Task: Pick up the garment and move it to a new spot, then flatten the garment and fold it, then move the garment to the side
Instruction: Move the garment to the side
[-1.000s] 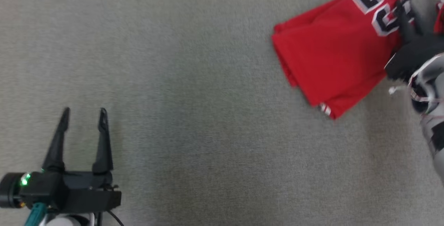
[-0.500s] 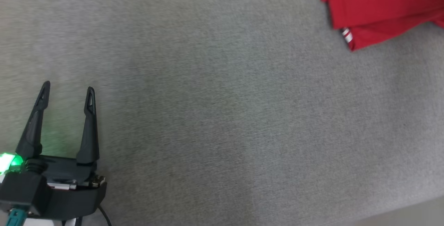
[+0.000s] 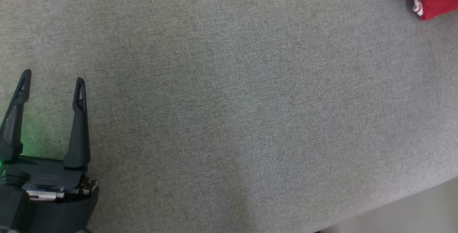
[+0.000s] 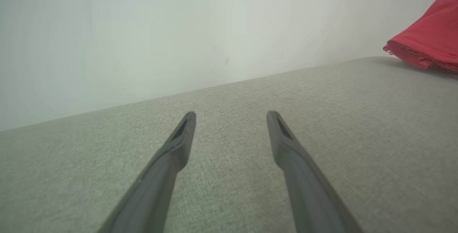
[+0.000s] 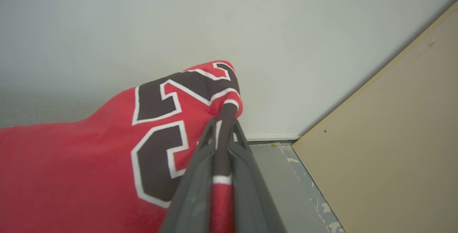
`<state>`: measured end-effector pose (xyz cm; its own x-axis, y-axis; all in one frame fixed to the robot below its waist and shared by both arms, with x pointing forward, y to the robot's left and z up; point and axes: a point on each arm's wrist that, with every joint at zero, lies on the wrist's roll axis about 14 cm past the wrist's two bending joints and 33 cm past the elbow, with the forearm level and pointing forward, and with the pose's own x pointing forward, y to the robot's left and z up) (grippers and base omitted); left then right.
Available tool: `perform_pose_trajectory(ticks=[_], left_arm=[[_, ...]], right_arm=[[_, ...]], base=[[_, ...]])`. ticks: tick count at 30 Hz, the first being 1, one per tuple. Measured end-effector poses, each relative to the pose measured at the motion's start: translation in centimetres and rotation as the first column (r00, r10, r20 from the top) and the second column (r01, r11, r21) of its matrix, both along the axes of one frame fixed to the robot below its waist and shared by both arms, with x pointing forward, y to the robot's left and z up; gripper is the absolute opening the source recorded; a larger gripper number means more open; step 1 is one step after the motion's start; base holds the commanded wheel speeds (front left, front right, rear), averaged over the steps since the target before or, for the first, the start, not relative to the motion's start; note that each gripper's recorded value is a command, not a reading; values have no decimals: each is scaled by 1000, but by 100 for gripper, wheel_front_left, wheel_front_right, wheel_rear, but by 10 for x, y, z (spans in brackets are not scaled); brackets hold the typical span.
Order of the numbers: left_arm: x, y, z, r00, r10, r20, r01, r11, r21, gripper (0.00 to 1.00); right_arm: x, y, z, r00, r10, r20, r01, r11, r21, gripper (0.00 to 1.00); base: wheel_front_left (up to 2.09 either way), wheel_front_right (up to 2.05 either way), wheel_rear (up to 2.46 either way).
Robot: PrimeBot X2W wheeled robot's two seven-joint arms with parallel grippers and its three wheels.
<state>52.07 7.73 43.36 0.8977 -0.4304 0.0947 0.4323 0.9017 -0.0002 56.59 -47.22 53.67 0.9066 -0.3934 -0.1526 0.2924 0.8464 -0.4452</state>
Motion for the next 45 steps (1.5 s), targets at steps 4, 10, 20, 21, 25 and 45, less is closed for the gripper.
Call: perform_pose_trajectory(ticks=[4,10,20,21,25,45], left_arm=[[0,-1,-1,1000,-5,2,5,1000,-2,100],[2,-3,-7,1000,-8,-9,8,1000,1,100],[1,-2,-4,1000,-1,-10,1,1000,3,100],[1,-1,-4,1000,3,-13,-3,1000,4,100],[-3,3,-1,999,28,-14,-28,1000,-5,100],[-69,63,31,963,258,-77,-260,965,-15,100]], right_arm=[[-2,-11,8,1000,-22,-1,21,999,-31,0],[-3,-15,9,1000,-29,1,29,998,-46,100],[-7,-13,18,999,-13,31,15,997,-70,100],[-6,-11,21,999,-5,43,8,997,-70,100],[1,3,33,995,39,93,-33,998,-62,100],[-39,131,39,913,279,297,-322,941,107,100]], base=[[0,0,0],[0,0,0],[0,0,0],[0,0,0],[0,0,0],[0,0,0]])
